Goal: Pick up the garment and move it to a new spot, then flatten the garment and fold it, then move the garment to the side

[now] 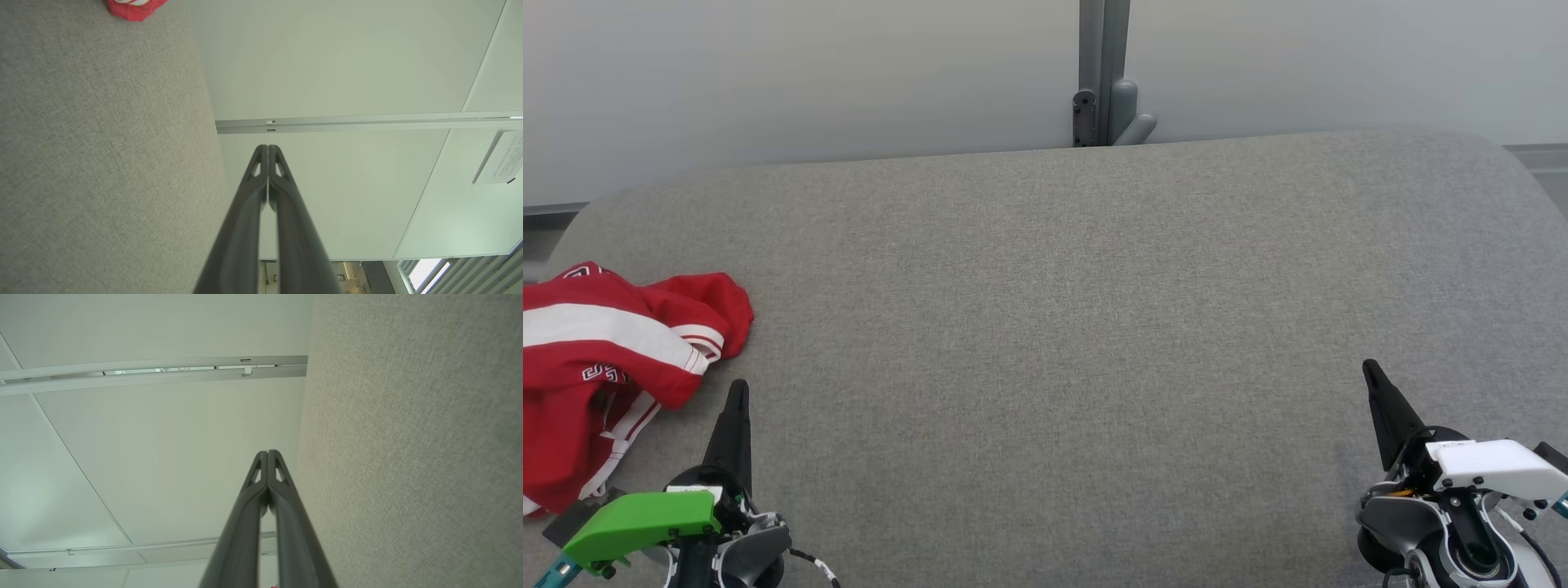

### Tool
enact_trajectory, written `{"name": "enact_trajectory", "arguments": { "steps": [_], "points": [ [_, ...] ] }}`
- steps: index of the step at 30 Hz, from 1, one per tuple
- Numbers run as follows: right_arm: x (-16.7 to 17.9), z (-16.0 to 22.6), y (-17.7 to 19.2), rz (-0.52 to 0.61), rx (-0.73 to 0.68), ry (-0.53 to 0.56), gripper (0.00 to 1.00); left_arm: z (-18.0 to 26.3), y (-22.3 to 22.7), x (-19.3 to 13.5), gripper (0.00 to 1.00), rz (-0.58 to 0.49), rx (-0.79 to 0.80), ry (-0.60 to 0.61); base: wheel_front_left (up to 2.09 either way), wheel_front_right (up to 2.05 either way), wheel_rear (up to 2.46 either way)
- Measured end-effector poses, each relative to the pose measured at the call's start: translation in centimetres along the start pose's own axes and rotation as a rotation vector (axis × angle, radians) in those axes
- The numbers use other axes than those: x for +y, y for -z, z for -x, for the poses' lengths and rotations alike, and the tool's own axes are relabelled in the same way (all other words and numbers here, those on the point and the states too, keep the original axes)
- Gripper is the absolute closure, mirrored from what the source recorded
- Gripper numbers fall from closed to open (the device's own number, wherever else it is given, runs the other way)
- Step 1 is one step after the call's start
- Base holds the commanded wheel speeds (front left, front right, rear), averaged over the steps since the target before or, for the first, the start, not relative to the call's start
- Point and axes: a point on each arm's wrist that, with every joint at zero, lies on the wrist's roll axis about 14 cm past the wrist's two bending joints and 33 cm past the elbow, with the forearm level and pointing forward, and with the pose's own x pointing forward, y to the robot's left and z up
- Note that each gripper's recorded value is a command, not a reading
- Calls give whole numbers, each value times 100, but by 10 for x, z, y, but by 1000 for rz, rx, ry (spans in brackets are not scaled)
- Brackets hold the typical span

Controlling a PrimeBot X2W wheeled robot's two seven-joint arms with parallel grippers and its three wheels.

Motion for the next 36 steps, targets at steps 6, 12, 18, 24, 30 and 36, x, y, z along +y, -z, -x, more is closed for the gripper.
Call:
{"name": "enact_trajectory", "arguments": {
  "steps": [6, 12, 18, 24, 30, 36],
  "points": [
    [0, 0, 0, 0, 0, 0, 100, 0, 0, 0, 100, 0, 0, 0, 0, 0, 0],
    [0, 0, 0, 0, 0, 0, 100, 0, 0, 0, 100, 0, 0, 0, 0, 0, 0],
    [0, 0, 0, 0, 0, 0, 100, 0, 0, 0, 100, 0, 0, 0, 0, 0, 0],
    [-17, 7, 2, -9, -1, 50, 0, 7, 2, 17, 0, 8, 0, -52, 0, 0, 0],
    [-18, 9, 5, 7, -9, 52, 0, 9, 6, 20, 0, 5, -5, -59, 0, 0, 0],
    [-17, 10, 6, 68, -14, 53, 0, 9, 10, 22, 0, -17, -8, -65, 0, 0, 0]
  ]
}}
